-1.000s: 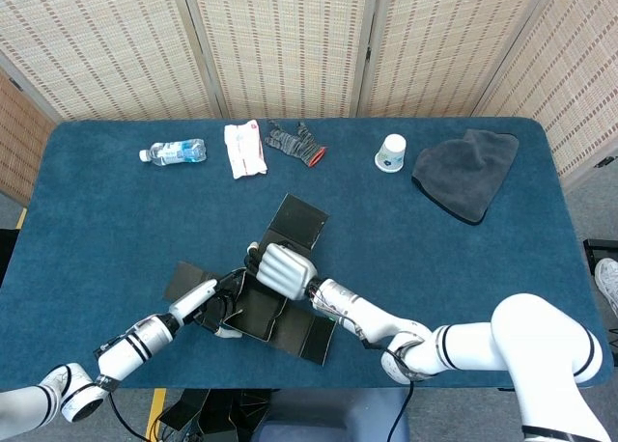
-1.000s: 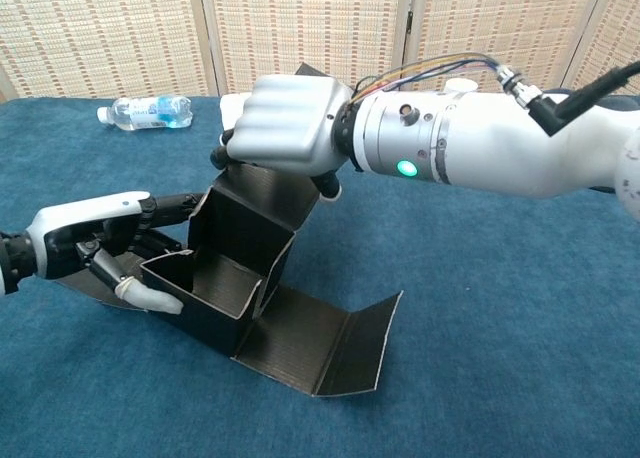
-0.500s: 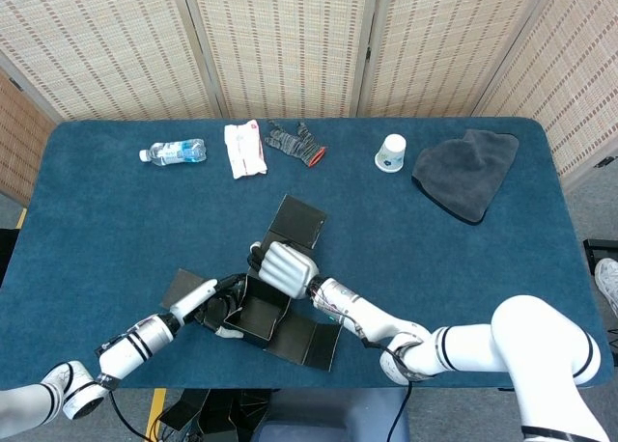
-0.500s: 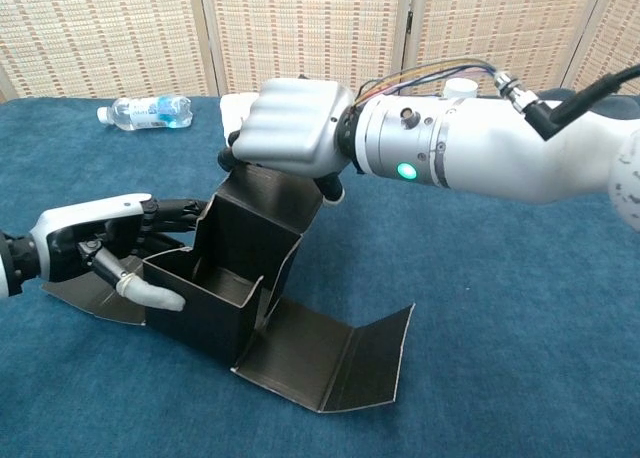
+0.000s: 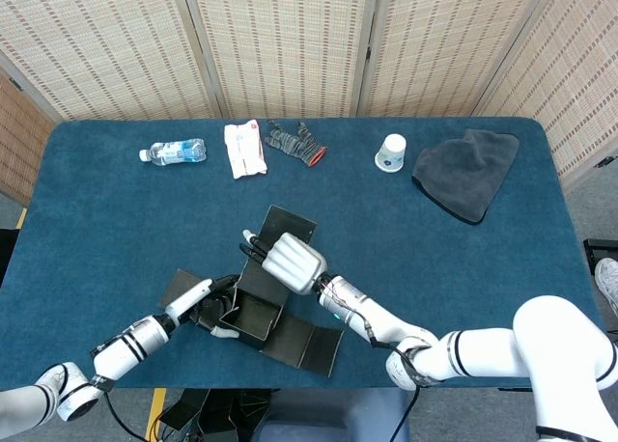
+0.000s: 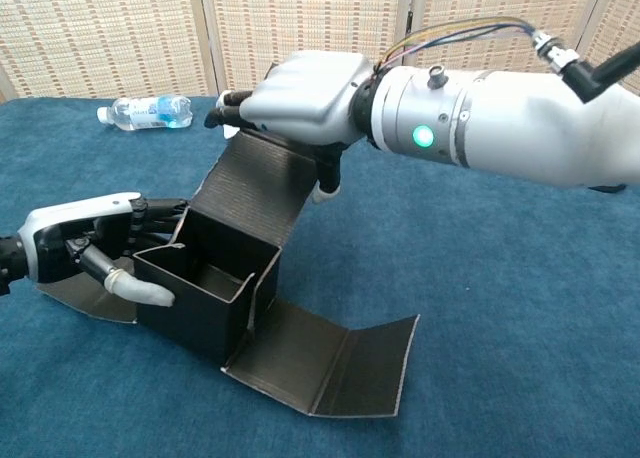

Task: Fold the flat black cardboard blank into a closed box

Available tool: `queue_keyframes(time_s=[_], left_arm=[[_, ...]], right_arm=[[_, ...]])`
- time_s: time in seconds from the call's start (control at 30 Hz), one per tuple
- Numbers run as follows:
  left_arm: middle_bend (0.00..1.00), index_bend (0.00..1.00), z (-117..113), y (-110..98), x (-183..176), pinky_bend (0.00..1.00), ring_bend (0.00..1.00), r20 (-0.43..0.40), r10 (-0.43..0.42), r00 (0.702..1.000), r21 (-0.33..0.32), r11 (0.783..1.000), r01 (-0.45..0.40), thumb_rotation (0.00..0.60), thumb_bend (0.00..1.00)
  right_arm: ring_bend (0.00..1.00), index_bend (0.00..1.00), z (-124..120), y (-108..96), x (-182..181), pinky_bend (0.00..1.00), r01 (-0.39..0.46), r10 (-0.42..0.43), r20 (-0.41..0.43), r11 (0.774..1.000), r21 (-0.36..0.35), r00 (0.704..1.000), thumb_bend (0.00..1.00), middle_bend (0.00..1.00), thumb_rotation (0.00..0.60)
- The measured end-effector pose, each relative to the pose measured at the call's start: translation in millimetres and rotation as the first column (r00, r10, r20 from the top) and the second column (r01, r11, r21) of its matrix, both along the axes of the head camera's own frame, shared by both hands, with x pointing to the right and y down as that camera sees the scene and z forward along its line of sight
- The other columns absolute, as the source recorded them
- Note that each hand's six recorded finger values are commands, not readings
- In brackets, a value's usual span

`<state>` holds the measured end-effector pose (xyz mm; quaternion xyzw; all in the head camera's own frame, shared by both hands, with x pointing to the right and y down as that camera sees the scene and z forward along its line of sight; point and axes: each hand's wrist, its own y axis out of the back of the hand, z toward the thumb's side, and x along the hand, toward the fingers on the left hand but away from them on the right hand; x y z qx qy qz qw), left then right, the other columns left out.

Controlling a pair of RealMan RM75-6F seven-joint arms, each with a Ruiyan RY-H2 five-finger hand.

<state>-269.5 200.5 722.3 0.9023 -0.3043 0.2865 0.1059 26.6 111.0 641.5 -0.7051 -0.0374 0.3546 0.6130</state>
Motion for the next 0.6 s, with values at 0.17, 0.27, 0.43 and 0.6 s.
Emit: queue_keyframes(time_s=[0.17, 0.27, 0.43, 0.6], left_arm=[[0.29, 0.19, -3.2, -4.2, -7.9, 0.59, 0.53, 0.0, -0.026, 1.0, 0.0, 1.0, 0.026, 0.6, 0.0], [0.29, 0.19, -3.9, -6.0, -11.6, 0.59, 0.6, 0.003, -0.042, 0.999, -0.005, 0.999, 0.042, 0.6, 0.0], [0.29, 0.19, -5.4, -9.5, -16.7, 0.59, 0.57, 0.006, -0.068, 0.998, -0.012, 0.998, 0.068, 0.6, 0.0], [0.29, 0.18, -12.8, -20.5, -24.8, 0.59, 0.58, -0.013, -0.128, 0.992, -0.037, 0.991, 0.127, 0.6, 0.0]], right_arm=[[0.74, 0.0, -14.5, -11.2, 21.3, 1.0, -0.134, 0.149, 0.114, 0.982, -0.133, 0.982, 0.01, 0.02, 0.6], [0.74, 0.0, -23.3, -18.6, 35.9, 1.0, -0.195, 0.226, 0.17, 0.963, -0.185, 0.959, 0.01, 0.02, 0.6], [0.74, 0.0, -37.2, -24.7, 56.9, 1.0, -0.249, 0.31, 0.247, 0.936, -0.249, 0.918, 0.01, 0.03, 0.6], [0.74, 0.0, -47.2, -21.6, 86.3, 1.0, -0.278, 0.358, 0.305, 0.92, -0.277, 0.883, 0.01, 0.05, 0.6]])
